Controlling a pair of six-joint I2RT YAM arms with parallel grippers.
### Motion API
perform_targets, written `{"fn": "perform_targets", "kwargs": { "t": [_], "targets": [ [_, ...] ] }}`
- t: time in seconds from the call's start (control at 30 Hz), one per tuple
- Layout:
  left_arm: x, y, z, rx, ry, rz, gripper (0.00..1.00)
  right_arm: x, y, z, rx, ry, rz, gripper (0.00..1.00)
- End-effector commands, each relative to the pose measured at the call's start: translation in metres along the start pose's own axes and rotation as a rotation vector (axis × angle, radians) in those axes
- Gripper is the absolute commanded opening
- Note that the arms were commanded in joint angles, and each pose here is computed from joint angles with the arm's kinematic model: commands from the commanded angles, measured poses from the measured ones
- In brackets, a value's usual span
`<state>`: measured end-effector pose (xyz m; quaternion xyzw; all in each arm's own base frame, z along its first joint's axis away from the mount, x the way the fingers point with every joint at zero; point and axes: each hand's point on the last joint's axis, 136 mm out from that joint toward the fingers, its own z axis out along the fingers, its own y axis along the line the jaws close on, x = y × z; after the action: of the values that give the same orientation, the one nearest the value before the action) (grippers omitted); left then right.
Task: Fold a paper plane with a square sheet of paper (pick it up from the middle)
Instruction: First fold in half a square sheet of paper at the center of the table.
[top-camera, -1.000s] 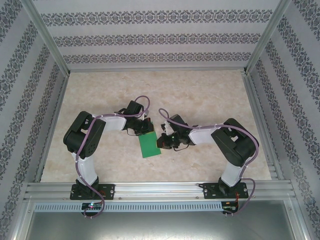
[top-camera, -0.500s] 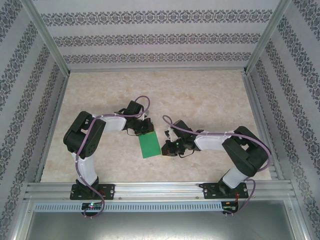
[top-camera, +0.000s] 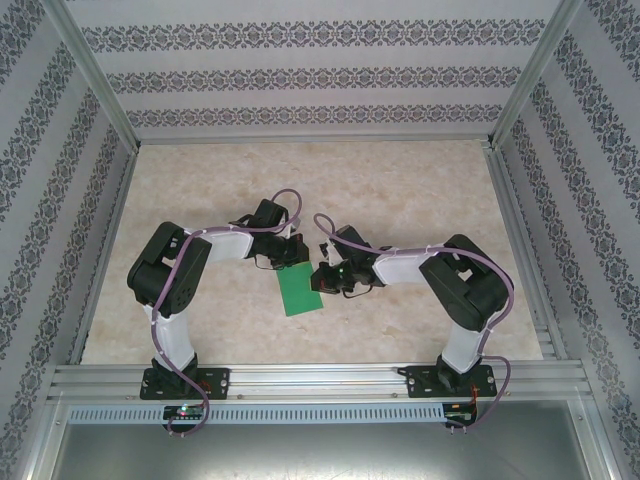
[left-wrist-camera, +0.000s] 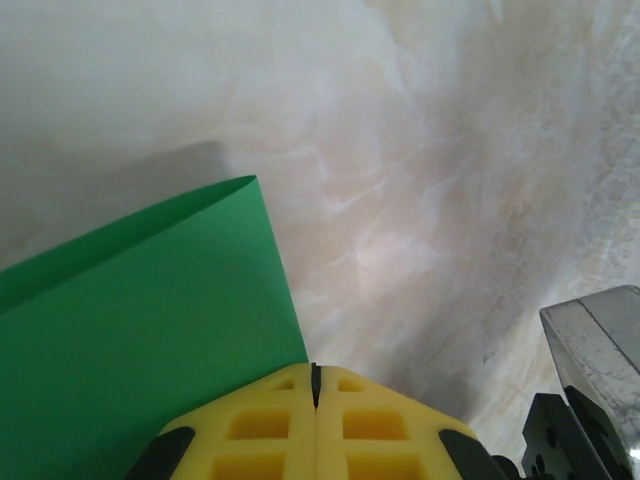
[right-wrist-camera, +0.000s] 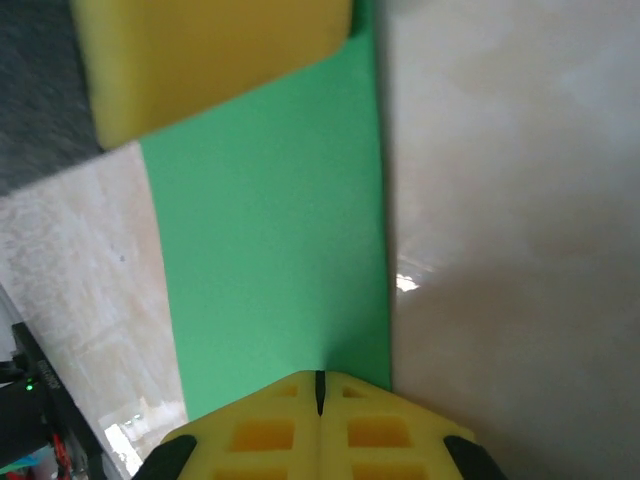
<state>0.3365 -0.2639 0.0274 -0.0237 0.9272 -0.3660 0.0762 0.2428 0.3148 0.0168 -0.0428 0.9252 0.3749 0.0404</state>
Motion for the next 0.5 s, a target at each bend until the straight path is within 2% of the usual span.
{"fn": "perform_targets", "kwargs": {
  "t": [0.0, 0.2, 0.47],
  "targets": [
    [0.001, -0.024, 0.0, 0.073, 0.01, 0.073, 0.0, -0.002, -0.011, 0.003, 0.028, -0.008, 0.035, 0.0],
    [0.007, -0.021, 0.01, 0.047, 0.049, 0.088, 0.0, 0.003, -0.019, 0.005, 0.043, 0.013, 0.057, 0.0],
    [0.019, 0.012, 0.025, -0.056, 0.084, 0.082, 0.0, 0.013, -0.027, 0.002, 0.068, 0.036, 0.074, 0.0]
  ]
}}
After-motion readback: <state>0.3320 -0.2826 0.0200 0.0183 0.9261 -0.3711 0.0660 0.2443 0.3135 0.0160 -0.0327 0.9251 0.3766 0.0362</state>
